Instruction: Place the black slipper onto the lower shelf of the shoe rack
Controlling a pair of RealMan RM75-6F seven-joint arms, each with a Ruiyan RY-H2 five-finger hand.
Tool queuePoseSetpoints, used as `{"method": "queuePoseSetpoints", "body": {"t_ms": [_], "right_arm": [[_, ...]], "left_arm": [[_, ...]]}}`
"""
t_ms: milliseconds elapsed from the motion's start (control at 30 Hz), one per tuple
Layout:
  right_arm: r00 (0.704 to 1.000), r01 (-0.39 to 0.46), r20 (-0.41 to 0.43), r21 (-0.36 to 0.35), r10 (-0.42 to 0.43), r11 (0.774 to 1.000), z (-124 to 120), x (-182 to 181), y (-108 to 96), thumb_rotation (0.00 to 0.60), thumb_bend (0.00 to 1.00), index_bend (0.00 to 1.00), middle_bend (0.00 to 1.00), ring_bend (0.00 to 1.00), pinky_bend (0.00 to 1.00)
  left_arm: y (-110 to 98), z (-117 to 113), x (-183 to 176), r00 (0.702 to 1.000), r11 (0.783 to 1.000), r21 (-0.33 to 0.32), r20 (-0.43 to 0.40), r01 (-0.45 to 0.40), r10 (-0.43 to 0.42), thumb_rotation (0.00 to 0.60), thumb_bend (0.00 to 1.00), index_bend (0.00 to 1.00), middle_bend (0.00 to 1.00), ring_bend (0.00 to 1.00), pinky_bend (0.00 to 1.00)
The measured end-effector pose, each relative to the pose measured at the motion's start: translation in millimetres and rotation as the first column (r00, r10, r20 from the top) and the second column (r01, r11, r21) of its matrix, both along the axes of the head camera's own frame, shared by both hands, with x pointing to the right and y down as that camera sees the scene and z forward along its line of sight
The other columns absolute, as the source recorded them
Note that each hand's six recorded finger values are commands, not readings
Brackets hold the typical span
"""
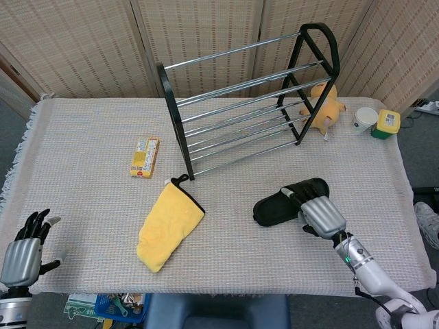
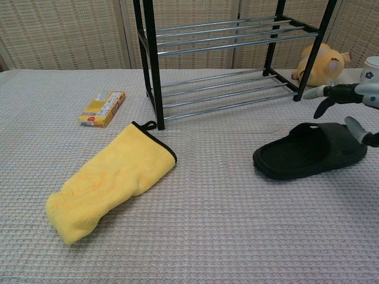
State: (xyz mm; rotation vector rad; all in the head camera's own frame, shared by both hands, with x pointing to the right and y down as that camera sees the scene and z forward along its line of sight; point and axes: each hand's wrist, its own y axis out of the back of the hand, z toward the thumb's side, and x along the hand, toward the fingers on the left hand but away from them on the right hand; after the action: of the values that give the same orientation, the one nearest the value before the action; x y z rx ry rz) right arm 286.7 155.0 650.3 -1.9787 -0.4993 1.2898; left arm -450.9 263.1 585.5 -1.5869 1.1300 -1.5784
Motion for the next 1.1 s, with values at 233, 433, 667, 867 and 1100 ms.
{"method": "queuePoseSetpoints", "body": {"t_ms": [233, 433, 667, 867, 1100], "right_arm": [[0.999, 0.050, 0.014, -0.088, -0.049, 0.995, 36.3, -59.0, -12.7, 0.600, 0.79, 0.00, 0.22, 0.00, 0.00], [0.998, 0.061, -0.007, -0.097, -0.062, 0.993, 60.6, -80.9, -27.7, 0.600, 0.78, 0.00, 0.22, 0.00, 0.00], [0.996, 0.072, -0.037, -0.117, -0.077, 0.990, 80.3, -99.4, -30.7, 0.600, 0.76, 0.03, 0.24, 0.00, 0.00], [0.994, 0.080, -0.061, -0.133, -0.089, 0.988, 86.7, -99.8, -24.7, 0.600, 0.74, 0.15, 0.28, 0.00, 0.00], [0.993, 0.088, -0.068, -0.139, -0.098, 0.986, 84.0, -96.6, -18.7, 0.600, 0.73, 0.17, 0.31, 0.04, 0.00]], "left_arm": [[1.9, 0.5, -5.3, 1.000, 1.000, -0.006, -0.001, 0.010, -0.010, 0.600, 0.29, 0.23, 0.10, 0.04, 0.24], [2.0, 1.7, -8.2, 1.000, 1.000, -0.010, -0.001, 0.011, -0.011, 0.600, 0.29, 0.24, 0.10, 0.04, 0.24], [2.8, 3.2, -10.9, 1.000, 1.000, -0.013, 0.000, 0.016, -0.016, 0.600, 0.29, 0.25, 0.10, 0.04, 0.24], [3.3, 4.9, -11.0, 1.000, 1.000, -0.015, -0.006, 0.019, -0.019, 0.600, 0.29, 0.26, 0.10, 0.04, 0.24], [2.9, 6.3, -9.9, 1.000, 1.000, -0.013, -0.010, 0.017, -0.018, 0.600, 0.29, 0.26, 0.10, 0.04, 0.24]]}}
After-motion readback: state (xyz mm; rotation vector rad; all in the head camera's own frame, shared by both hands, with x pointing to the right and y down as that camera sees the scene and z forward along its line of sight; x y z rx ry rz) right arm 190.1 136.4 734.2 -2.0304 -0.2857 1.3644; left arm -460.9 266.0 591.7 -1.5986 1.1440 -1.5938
